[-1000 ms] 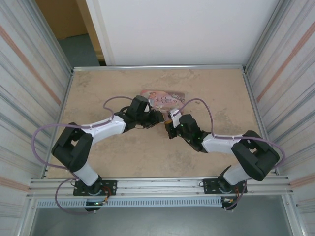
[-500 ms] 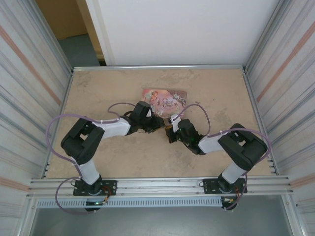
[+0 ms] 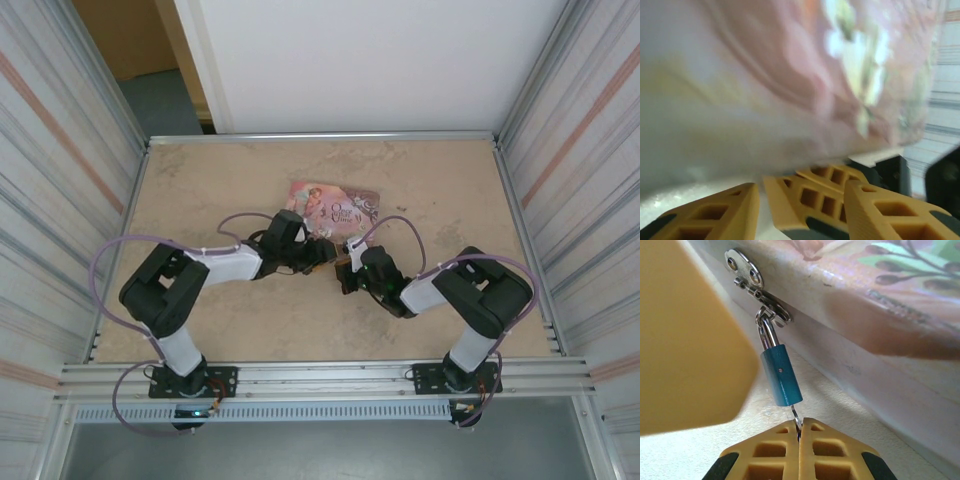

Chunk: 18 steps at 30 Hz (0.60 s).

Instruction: Unlock a padlock with a key

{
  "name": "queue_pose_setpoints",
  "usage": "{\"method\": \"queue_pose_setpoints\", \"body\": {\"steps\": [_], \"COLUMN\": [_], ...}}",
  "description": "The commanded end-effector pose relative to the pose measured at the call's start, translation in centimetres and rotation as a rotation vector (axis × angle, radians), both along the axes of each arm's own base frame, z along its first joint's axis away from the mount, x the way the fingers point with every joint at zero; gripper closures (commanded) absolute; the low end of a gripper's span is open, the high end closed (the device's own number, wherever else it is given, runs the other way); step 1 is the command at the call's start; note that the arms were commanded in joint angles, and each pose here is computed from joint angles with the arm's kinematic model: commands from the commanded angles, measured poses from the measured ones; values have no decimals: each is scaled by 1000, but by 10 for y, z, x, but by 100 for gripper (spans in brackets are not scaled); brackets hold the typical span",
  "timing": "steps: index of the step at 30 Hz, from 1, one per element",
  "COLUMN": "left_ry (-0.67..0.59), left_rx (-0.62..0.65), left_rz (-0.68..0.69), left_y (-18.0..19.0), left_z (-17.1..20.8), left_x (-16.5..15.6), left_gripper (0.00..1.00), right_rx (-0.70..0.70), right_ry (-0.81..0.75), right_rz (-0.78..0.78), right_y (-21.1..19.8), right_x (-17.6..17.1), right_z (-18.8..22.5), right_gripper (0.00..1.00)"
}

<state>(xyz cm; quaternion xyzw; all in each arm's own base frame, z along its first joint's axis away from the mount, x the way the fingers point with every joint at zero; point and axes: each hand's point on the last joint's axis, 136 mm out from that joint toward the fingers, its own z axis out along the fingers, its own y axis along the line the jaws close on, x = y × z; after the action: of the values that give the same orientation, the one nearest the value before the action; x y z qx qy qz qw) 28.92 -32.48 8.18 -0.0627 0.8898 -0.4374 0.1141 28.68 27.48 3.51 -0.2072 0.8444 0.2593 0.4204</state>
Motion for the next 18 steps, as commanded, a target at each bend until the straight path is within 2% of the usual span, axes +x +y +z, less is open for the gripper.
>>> {"method": "queue_pose_setpoints", "body": {"steps": [1,12,18], "left_ry": [-36,-163,-217], "left_rx": [-60,-41,-83], "left_rz": [-5,159,214], "left_y": [5,74,90], "left_z": [32,64,66], "left_x": [-4,-15,-24], "left_gripper": [48,41,40], "right_rx": [34,55,84], "right_ry": [15,159,278], "right_rz": [4,68,55], "right_y": [5,15,14], "right_x": [-2,-16,-17], "right_z": [2,9,20], "right_gripper": [100,100,100]}}
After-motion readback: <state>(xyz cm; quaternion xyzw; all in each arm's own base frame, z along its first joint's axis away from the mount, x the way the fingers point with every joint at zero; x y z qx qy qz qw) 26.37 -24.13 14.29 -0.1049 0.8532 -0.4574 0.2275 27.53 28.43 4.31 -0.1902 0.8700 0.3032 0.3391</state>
